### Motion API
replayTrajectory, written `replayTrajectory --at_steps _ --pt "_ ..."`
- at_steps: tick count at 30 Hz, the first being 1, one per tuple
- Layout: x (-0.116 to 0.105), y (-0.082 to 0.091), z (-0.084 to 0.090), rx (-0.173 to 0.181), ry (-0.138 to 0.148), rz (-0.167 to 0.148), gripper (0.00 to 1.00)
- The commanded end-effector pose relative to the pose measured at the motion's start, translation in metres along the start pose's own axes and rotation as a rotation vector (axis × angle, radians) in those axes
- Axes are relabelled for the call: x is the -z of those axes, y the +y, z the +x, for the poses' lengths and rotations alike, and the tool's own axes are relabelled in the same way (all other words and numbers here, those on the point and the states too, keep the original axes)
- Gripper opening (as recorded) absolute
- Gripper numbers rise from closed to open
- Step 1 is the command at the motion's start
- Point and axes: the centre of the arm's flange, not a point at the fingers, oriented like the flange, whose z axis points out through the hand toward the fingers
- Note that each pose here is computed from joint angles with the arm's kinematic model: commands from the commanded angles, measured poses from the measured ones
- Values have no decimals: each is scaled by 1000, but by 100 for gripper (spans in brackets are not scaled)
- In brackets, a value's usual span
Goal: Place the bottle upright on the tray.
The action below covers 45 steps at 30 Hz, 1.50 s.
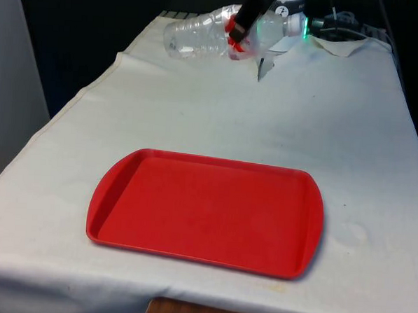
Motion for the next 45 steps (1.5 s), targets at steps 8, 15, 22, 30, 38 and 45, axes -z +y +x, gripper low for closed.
replayTrajectory --at_steps 8,15,22,30,38,45 --pt "4 5 -4 8 43 -11 0" --pt "3 4 -5 3 38 -8 0" --pt "2 5 -5 -9 60 -6 0" --pt "-1 9 -3 -12 81 -15 0" --pt "-2 15 1 -13 111 -39 0" --pt "-5 21 4 -14 137 -58 0"
